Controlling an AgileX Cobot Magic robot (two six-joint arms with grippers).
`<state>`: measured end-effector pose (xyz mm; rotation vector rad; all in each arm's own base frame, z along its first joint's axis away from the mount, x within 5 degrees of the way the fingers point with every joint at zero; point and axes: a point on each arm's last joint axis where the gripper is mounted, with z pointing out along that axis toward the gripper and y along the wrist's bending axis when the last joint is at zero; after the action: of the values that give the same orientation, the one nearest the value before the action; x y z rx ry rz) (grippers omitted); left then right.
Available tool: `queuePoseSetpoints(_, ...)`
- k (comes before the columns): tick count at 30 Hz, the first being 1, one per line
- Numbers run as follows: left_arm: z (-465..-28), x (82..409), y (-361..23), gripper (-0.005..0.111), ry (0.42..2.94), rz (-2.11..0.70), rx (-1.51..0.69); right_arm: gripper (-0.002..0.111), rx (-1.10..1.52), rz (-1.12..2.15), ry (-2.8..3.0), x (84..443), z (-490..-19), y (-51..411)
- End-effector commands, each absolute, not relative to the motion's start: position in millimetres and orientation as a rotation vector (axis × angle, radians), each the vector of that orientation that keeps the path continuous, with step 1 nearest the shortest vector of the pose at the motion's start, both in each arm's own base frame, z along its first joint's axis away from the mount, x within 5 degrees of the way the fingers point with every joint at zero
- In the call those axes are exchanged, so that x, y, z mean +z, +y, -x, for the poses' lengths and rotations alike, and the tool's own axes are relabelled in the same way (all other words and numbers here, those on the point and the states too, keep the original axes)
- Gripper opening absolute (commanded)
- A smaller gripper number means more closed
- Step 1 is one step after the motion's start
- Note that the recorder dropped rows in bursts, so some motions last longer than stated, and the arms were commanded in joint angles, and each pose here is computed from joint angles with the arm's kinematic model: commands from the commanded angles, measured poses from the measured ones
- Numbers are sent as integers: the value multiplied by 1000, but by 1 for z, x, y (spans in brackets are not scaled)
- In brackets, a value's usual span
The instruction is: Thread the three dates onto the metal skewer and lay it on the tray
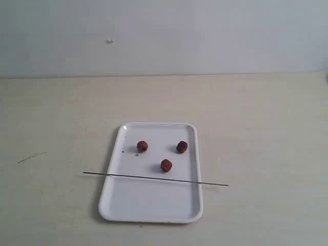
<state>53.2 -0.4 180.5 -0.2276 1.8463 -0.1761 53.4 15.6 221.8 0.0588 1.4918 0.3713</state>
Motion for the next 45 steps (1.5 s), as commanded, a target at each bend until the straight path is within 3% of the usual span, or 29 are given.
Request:
queuePoseSetpoints(1,-53,180,0,35,1837,230,-174,0,320,-90,1472,223,-54,11)
queuePoseSetpoints(13,-53,180,0,35,1837,230,-174,0,193,-331,1293,257,-46,-14)
queuePoseSetpoints(25,-53,180,0,35,1837,230,-174,0,220,-403,800,346,-24,-26)
queuePoseSetpoints(30,-53,180,0,35,1837,230,-174,0,116,-252,823,381,-62,-16)
queuePoseSetpoints(38,-53,180,0,35,1837,230,-174,0,-43,17,1045,431,-182,4)
queuePoseSetpoints(45,-53,180,0,35,1837,228,-175,0,-319,392,1633,416,-275,11)
